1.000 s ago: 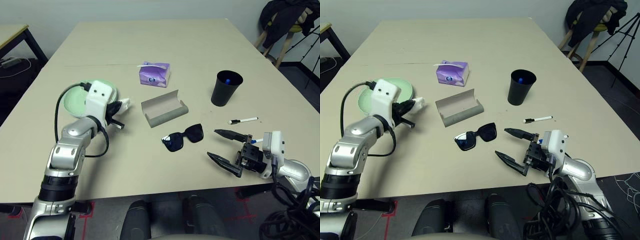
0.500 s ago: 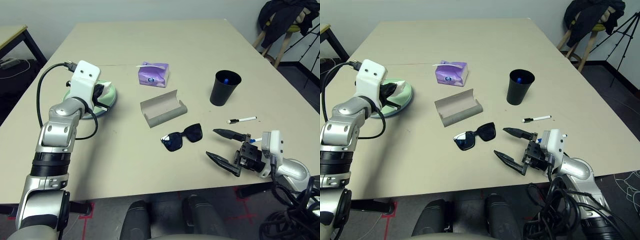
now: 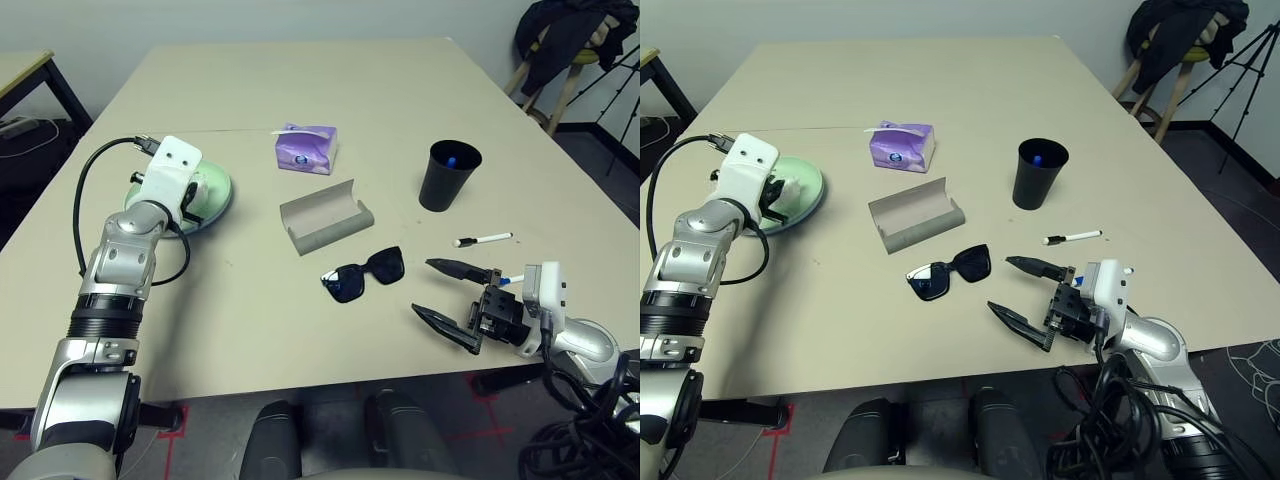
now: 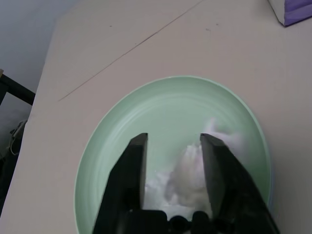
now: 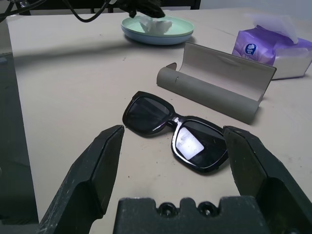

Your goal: Organize and tidy the items on the table.

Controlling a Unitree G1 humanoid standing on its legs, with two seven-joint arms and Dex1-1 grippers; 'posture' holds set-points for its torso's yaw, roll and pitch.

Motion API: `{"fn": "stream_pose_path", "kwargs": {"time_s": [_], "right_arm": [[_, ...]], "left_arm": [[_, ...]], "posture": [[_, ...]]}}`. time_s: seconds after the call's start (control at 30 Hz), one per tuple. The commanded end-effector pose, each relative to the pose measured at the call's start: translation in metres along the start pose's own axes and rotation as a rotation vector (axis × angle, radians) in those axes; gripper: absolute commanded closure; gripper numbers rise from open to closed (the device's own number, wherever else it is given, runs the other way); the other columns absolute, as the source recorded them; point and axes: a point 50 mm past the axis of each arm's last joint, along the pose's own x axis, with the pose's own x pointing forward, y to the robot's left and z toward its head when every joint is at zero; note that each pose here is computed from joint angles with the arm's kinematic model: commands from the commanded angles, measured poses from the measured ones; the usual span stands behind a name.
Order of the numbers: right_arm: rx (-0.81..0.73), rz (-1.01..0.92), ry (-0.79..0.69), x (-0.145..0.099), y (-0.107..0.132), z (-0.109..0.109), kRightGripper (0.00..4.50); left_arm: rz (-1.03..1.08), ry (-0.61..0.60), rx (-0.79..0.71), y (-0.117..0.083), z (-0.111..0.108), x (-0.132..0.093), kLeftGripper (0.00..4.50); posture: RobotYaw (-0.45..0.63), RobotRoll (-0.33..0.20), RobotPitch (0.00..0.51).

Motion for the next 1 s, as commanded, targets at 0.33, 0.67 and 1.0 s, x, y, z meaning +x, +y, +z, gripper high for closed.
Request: {"fn": "stream_pose_path", "kwargs": {"time_s": [0.33,0.67,1.0], "right_arm": [[-0.011,0.035,0.008,0.002,-0.007,0.001,0.0],[-0.037,0.076,0.009,0.008,-0.019,0.001,0.0],[-0.065,0.097,0.017,0.01,-0.029,0.001,0.0]], "left_arm": [[-0.156,-0.199,-0.333,0.003,0.009,-0.039,0.02],[-0.287,-0.306,-0.408,-0.01,-0.001,-0.07,0.02],[-0.397,-0.429,-0.41,-0.03,0.007,-0.09,0.02]], "posture": [[0.0,0.0,0.074],[0.06,0.0,0.062],[0.09,0.0,0.056]]}}
